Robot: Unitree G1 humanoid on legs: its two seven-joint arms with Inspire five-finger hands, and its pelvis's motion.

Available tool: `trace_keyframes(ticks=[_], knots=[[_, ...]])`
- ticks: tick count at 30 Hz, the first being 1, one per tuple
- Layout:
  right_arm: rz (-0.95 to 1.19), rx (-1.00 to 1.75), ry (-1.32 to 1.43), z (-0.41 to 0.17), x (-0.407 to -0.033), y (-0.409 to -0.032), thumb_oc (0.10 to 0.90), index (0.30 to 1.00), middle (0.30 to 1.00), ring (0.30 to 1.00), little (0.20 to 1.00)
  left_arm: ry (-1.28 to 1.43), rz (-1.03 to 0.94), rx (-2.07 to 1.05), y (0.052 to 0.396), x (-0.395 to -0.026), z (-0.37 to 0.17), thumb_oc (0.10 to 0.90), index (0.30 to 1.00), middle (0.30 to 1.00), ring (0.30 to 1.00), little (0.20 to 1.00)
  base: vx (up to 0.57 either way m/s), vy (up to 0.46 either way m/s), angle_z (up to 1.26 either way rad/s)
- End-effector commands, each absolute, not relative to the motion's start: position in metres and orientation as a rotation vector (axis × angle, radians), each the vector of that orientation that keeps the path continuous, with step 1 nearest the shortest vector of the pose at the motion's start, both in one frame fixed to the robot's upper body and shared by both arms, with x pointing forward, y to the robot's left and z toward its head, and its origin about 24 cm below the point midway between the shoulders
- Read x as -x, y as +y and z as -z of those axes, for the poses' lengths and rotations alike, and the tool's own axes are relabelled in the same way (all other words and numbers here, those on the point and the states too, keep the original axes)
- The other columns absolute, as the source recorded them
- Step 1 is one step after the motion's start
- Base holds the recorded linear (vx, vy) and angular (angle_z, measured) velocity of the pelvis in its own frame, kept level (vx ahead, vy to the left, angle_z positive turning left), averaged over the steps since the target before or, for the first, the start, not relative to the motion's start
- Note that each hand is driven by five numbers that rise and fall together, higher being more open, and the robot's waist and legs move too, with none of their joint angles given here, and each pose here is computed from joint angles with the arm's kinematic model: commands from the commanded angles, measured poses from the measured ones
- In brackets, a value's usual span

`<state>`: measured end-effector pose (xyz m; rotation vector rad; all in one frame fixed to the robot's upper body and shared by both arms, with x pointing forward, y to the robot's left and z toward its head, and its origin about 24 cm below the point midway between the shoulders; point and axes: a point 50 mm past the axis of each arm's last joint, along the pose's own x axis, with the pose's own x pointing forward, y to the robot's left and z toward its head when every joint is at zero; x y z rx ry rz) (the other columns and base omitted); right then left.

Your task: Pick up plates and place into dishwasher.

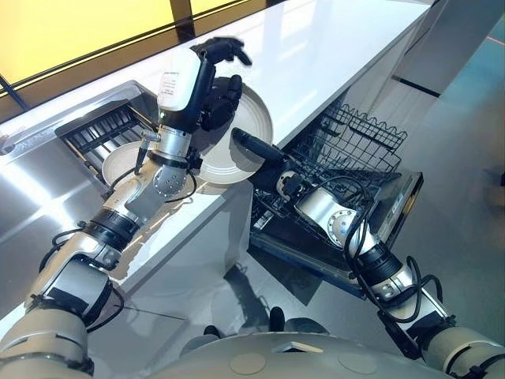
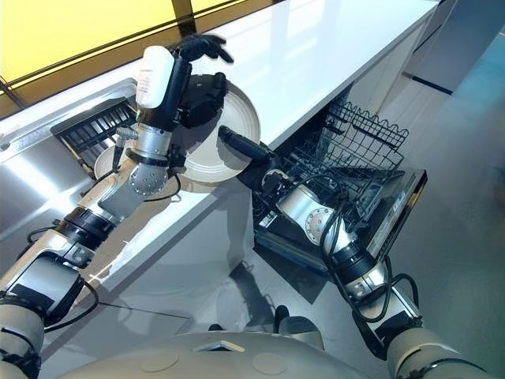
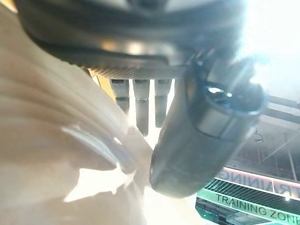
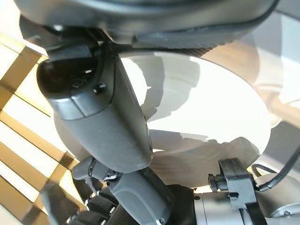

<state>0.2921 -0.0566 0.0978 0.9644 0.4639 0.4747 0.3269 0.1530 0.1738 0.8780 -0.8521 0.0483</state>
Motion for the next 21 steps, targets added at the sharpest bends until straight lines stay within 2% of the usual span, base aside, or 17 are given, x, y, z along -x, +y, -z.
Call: trace_keyframes(ticks=[1,8,12,21], knots=[[-0.679,-1.292,-0.002,-0.218,-0.303,-0.065,0.1,0.3,0.3,0.3,0.2,-0.789,-0.283,-0.78,0.199,-0.346,-0.219,0.8,0.9,0.9,0.9,0.9,0.0,-0.043,0.0],[-0.477,-1.385,-0.12,-0.247,-0.315,-0.101,0.1,0.3,0.3,0.3,0.2,-0.768,-0.428,-0.685,0.236,-0.344,-0.243,0.8,0.9,0.9,0.9,0.9,0.0,-0.043,0.03],[-0.342,-1.293,-0.212,-0.258,-0.321,-0.123,0.1,0.3,0.3,0.3,0.2,-0.803,-0.488,-0.703,0.249,-0.34,-0.266,0.8,0.9,0.9,0.9,0.9,0.01,-0.036,0.09],[0.073,-1.152,-0.377,-0.281,-0.342,-0.189,0.1,0.3,0.3,0.3,0.2,-0.931,-0.529,-0.65,0.246,-0.329,-0.303,0.8,0.9,0.9,0.9,0.9,0.0,-0.017,0.03]])
